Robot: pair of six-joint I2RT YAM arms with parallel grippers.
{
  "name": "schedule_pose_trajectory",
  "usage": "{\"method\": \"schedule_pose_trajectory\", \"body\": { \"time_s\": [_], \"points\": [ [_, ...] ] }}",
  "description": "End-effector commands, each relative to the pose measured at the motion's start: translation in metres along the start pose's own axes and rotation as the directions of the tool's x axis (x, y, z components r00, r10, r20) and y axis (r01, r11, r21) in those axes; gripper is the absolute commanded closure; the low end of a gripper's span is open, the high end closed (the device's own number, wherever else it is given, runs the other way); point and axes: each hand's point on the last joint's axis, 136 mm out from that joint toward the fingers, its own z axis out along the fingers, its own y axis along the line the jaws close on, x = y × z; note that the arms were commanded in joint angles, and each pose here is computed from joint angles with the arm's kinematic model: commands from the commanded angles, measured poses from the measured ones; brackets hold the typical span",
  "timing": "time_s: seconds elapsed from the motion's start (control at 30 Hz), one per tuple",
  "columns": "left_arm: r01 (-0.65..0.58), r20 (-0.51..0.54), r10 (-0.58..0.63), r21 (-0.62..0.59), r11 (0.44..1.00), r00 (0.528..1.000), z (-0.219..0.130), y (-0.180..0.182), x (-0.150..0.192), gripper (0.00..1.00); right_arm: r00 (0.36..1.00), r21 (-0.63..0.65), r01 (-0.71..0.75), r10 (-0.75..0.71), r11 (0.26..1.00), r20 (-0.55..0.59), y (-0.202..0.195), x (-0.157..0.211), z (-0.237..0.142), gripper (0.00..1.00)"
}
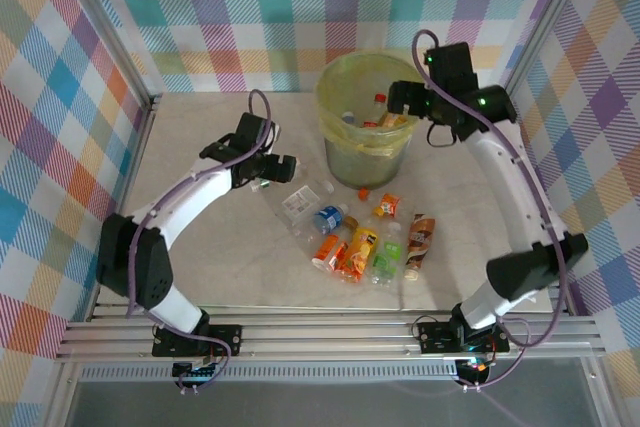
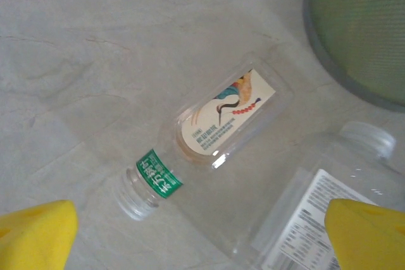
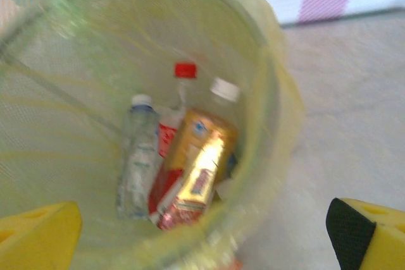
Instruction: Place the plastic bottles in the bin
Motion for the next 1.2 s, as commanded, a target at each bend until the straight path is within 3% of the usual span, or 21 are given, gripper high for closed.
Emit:
{"method": "schedule_pose_trajectory", "body": {
  "time_s": [0.0, 0.23, 0.57, 0.93, 1.07, 1.17],
  "points": [
    [-0.112, -0.071, 0.119, 0.097, 0.989, 0.99, 0.009, -0.004, 0.006, 0.0, 0.999, 0.14, -0.031, 0.037, 0.99, -0.036, -0.034, 0.033, -0.006, 0.0],
    [-0.17, -0.173, 0.2, 0.174, 0.97, 0.965, 0.048, -0.002, 0.015, 0.0, 0.99, 0.242, -0.061, 0.089, 0.968, -0.106, -0.07, 0.098, -0.018, 0.0],
    [-0.156, -0.273, 0.193, 0.152, 0.976, 0.943, 0.091, 0.009, 0.021, 0.0, 0.957, 0.266, -0.095, 0.162, 0.959, -0.242, -0.081, 0.165, -0.005, 0.0],
    [-0.117, -0.32, 0.159, 0.146, 0.982, 0.934, 0.121, 0.01, 0.016, 0.03, 0.911, 0.365, -0.137, 0.262, 0.921, -0.32, -0.093, 0.204, 0.011, 0.0],
    [-0.083, -0.34, 0.13, 0.15, 0.985, 0.931, 0.13, 0.01, 0.02, 0.09, 0.886, 0.41, -0.138, 0.297, 0.902, -0.356, -0.097, 0.218, 0.013, 0.0],
    [-0.058, -0.354, 0.108, 0.151, 0.987, 0.929, 0.134, 0.011, 0.024, 0.19, 0.866, 0.44, -0.134, 0.321, 0.888, -0.383, -0.101, 0.228, 0.012, 0.0]
  ]
}}
